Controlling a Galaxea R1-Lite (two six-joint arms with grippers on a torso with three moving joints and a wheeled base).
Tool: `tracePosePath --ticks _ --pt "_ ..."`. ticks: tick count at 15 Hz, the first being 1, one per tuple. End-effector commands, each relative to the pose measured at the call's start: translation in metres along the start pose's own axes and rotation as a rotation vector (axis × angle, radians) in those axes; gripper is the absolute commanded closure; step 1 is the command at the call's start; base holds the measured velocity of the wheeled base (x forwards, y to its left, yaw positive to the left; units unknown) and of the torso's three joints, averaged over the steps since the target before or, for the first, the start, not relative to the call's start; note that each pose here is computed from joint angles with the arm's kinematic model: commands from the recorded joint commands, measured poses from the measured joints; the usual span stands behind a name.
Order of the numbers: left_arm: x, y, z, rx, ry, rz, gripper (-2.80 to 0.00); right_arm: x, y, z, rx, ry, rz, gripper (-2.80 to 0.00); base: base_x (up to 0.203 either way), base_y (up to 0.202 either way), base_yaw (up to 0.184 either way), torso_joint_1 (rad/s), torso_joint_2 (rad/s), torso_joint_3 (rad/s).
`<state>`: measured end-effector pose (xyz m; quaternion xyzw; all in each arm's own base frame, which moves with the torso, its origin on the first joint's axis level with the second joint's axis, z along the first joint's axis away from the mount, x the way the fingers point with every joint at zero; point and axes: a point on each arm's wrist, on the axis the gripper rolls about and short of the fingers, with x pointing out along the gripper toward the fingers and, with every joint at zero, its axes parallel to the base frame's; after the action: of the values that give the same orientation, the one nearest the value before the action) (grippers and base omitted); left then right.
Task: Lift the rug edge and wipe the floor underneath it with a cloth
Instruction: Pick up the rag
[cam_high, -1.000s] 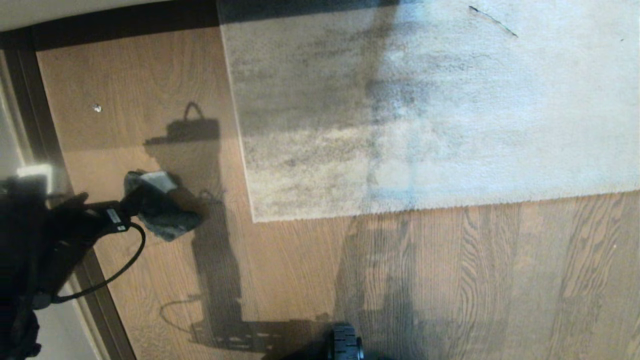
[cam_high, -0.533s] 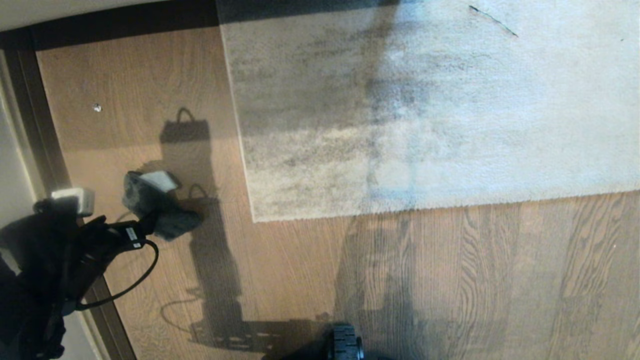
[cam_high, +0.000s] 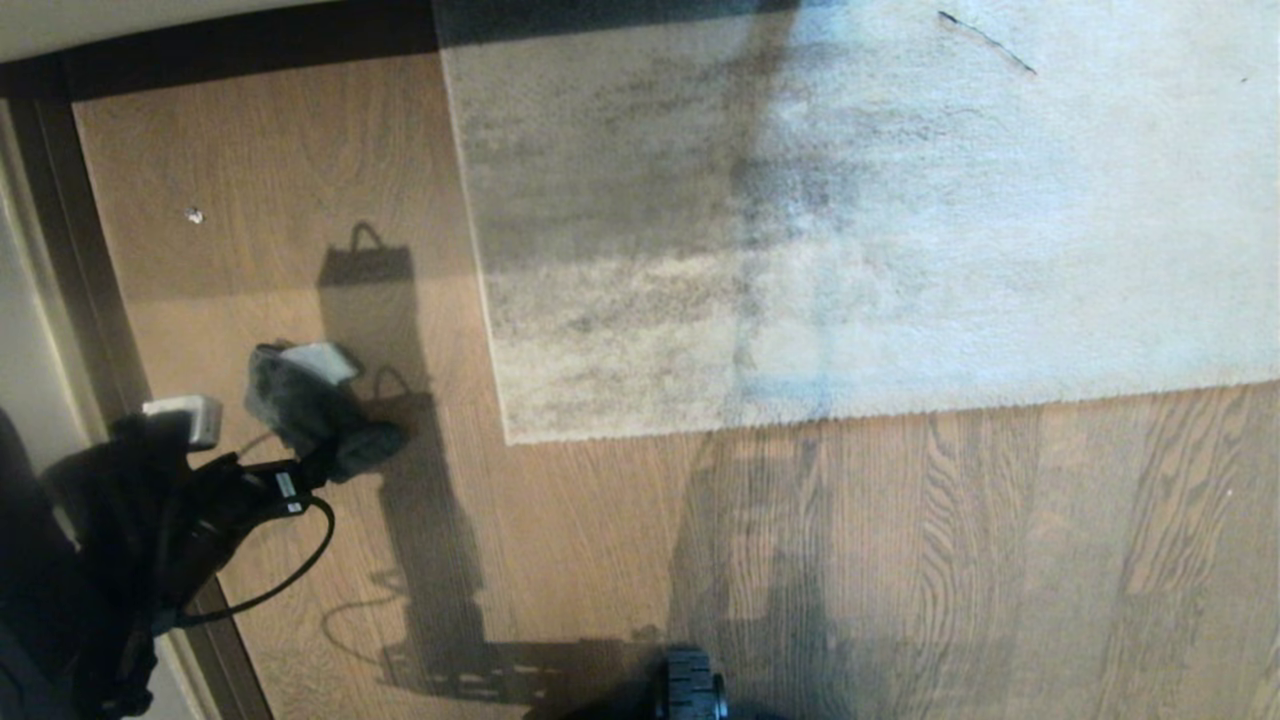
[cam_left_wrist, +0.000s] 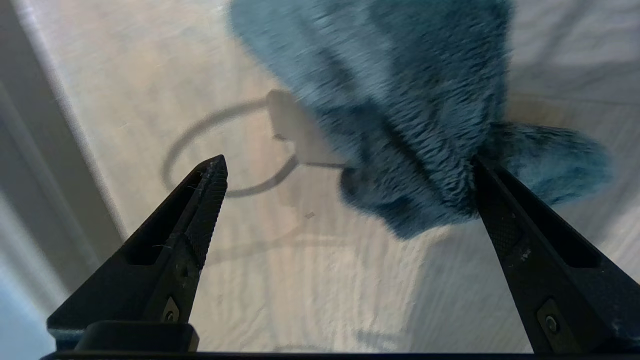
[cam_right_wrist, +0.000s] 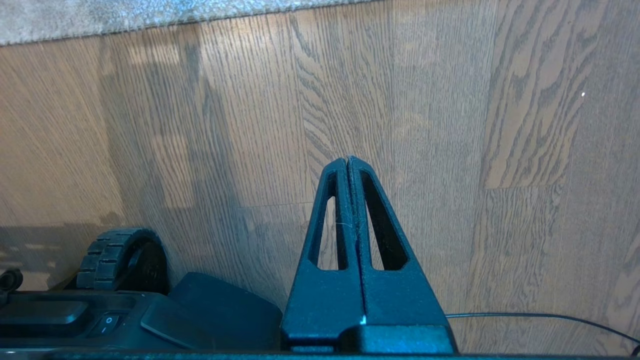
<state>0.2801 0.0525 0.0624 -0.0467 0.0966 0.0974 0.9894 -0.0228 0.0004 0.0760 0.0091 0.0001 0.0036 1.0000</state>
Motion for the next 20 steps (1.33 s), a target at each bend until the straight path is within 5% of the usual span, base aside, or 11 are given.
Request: tracePosePath --ticks 1,10,20 --pt "0.001 -0.003 0.008 0.000 -0.057 -0.069 -2.80 0.000 0.000 0.000 0.000 0.000 0.000 0.00 0.000 0.000 0.000 0.000 0.00 0.000" --pt "-0.007 -0.010 0.039 -0.001 -0.183 -0.109 -2.80 0.000 0.000 0.000 0.000 0.000 0.000 0.00 0.000 0.000 0.000 0.000 0.00 0.000" --pt "0.007 -0.005 0.038 0.003 -0.190 -0.088 -2.80 0.000 0.000 0.000 0.000 0.000 0.000 0.00 0.000 0.000 0.000 0.000 0.00 0.000"
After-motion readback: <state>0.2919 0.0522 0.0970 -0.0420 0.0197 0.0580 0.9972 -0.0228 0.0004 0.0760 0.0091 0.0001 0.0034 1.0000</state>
